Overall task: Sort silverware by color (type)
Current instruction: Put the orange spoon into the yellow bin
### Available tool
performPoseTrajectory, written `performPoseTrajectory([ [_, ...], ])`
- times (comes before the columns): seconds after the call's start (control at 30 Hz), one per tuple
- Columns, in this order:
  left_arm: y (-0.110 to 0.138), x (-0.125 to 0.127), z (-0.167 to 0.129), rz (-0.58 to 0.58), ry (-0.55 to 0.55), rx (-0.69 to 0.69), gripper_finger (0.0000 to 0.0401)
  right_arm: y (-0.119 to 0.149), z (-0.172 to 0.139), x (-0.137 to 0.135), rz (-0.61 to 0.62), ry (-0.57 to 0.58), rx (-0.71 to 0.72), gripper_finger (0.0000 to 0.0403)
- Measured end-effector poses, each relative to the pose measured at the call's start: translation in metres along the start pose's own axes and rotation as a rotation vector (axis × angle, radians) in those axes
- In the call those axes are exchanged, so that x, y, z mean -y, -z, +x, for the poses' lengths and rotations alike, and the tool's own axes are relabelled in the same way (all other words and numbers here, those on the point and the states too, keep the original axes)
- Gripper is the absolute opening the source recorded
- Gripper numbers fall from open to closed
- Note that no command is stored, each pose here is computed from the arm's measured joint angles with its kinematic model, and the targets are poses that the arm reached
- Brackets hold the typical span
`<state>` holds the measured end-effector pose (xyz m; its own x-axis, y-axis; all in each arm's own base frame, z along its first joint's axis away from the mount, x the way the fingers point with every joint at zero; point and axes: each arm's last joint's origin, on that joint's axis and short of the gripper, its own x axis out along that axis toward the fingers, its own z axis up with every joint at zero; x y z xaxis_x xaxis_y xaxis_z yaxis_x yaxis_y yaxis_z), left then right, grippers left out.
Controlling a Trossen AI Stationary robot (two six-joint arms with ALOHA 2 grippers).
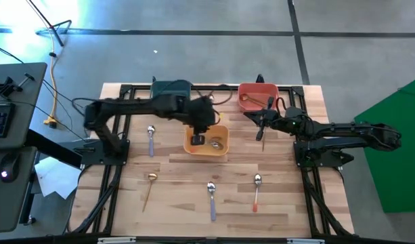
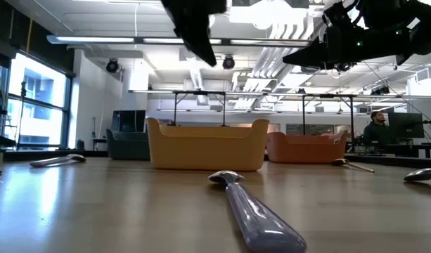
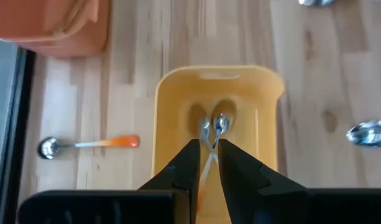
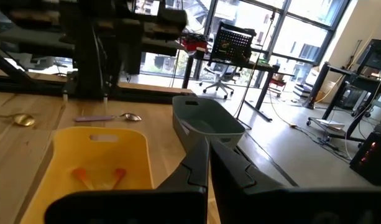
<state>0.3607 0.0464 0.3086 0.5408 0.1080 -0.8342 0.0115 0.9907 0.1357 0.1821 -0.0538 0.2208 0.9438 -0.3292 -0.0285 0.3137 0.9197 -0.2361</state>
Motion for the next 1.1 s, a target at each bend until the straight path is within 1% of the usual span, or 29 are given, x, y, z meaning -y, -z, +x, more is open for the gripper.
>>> performPoseTrajectory([
  [0.1,0.015,0.005,-0.011,-0.023,-0.012,0.095,0.0035,0.000,0.000,0.000,-0.005,0.000,-0.001,0.0000],
  [0.2,0.037,0.009,-0.016,-0.050,-0.025,0.189,0.0025,0.000,0.000,0.000,-0.006,0.000,0.000,0.0000],
  [0.4,0.090,0.020,-0.014,-0.108,-0.042,0.363,0.0017,0.001,0.000,0.000,0.005,-0.002,-0.010,0.0000],
  [0.53,0.122,0.026,-0.010,-0.120,-0.060,0.512,0.0017,0.002,0.000,0.000,0.020,-0.004,-0.017,0.0000],
  [0.63,0.144,0.030,-0.004,-0.124,-0.073,0.615,0.0017,0.004,0.000,-0.001,0.044,-0.012,-0.057,0.0000],
  [0.73,0.164,0.034,0.002,-0.131,-0.083,0.704,0.0017,0.006,0.001,-0.001,0.075,-0.008,-0.146,0.0000],
  [0.9,0.189,0.038,0.011,-0.140,-0.098,0.814,0.0017,0.007,0.001,-0.008,0.099,0.070,-0.267,0.0000],
  [1.0,0.201,0.040,0.014,-0.141,-0.102,0.847,0.0017,0.006,-0.001,-0.017,0.132,0.077,-0.294,0.0000],
  [1.1,0.207,0.042,0.016,-0.158,-0.097,0.865,0.0017,0.008,-0.005,-0.030,0.217,0.050,-0.335,0.0000],
])
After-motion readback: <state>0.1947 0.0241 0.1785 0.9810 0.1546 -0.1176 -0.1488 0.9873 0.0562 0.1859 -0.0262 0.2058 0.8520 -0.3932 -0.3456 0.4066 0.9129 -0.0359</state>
